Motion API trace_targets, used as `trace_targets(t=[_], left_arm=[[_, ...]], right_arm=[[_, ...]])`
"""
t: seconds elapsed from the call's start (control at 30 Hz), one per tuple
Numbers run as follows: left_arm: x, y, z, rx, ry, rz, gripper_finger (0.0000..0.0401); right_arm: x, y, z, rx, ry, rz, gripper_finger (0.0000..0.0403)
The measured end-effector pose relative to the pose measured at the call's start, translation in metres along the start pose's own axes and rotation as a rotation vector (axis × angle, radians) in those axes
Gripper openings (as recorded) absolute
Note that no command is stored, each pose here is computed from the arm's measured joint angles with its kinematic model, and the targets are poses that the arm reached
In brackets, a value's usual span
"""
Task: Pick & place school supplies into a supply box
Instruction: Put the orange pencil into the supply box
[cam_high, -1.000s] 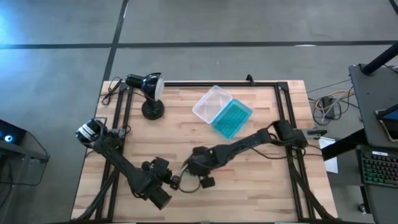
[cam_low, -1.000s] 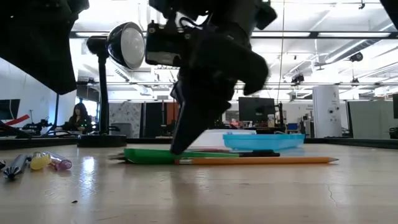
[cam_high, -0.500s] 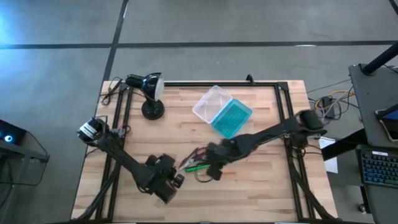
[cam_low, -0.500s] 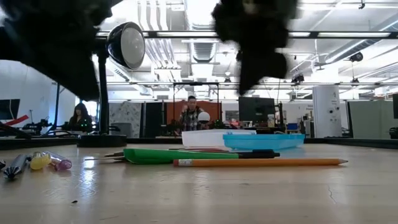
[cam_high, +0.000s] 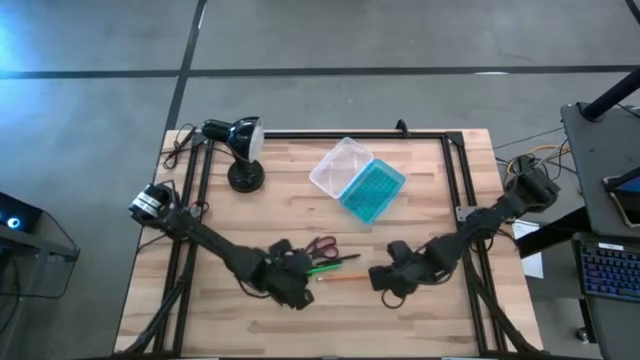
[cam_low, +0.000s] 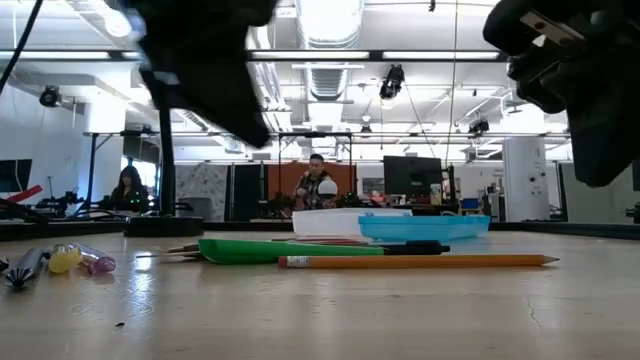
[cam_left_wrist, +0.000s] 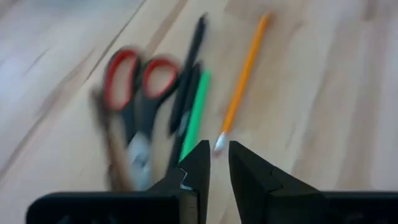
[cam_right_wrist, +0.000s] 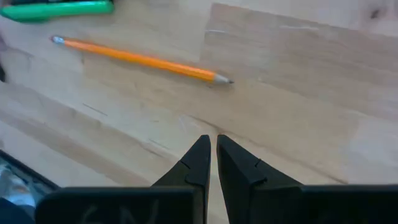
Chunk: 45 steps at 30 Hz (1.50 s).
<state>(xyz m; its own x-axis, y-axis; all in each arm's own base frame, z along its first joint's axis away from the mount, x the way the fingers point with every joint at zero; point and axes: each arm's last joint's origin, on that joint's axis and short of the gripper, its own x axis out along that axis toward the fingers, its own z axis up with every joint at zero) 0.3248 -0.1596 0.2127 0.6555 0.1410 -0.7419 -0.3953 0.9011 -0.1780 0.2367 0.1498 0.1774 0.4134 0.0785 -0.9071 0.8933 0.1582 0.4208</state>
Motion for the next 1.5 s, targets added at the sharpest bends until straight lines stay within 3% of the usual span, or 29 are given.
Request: trace_targets(t=[0.13, 0.33, 0.6, 0.83, 1.13, 1.5], left_arm=[[0.011, 0.006, 0.012, 0.005, -0.073, -0.068, 0.0044], [0.023, 0.016, 0.010, 0.045, -0.095, -0.091, 0.0044], [0.030, 0.018, 0.004, 0.053, -0.067, -0.256, 0.0042], [0.033, 0.024, 0.004, -0.008, -0.029, -0.278, 0.0003], [0.033, 0.023, 0.007, 0.034, -0.042, -0.311, 0.0000], [0.041, 0.027, 0.008, 0.060, -0.043, -0.313, 0.0000]], right_arm=[[0.010, -0.006, 0.000, 0.049, -0.021, 0.043, 0.0022], [0.034, -0.008, 0.002, 0.121, -0.058, 0.113, 0.0022], [0.050, -0.010, 0.002, 0.136, -0.091, 0.076, 0.0022], [0.048, -0.008, 0.003, 0.080, -0.084, 0.082, 0.0022], [0.046, -0.006, 0.000, 0.095, -0.013, 0.094, 0.0022], [0.048, -0.011, 0.003, 0.150, -0.064, 0.080, 0.0022]])
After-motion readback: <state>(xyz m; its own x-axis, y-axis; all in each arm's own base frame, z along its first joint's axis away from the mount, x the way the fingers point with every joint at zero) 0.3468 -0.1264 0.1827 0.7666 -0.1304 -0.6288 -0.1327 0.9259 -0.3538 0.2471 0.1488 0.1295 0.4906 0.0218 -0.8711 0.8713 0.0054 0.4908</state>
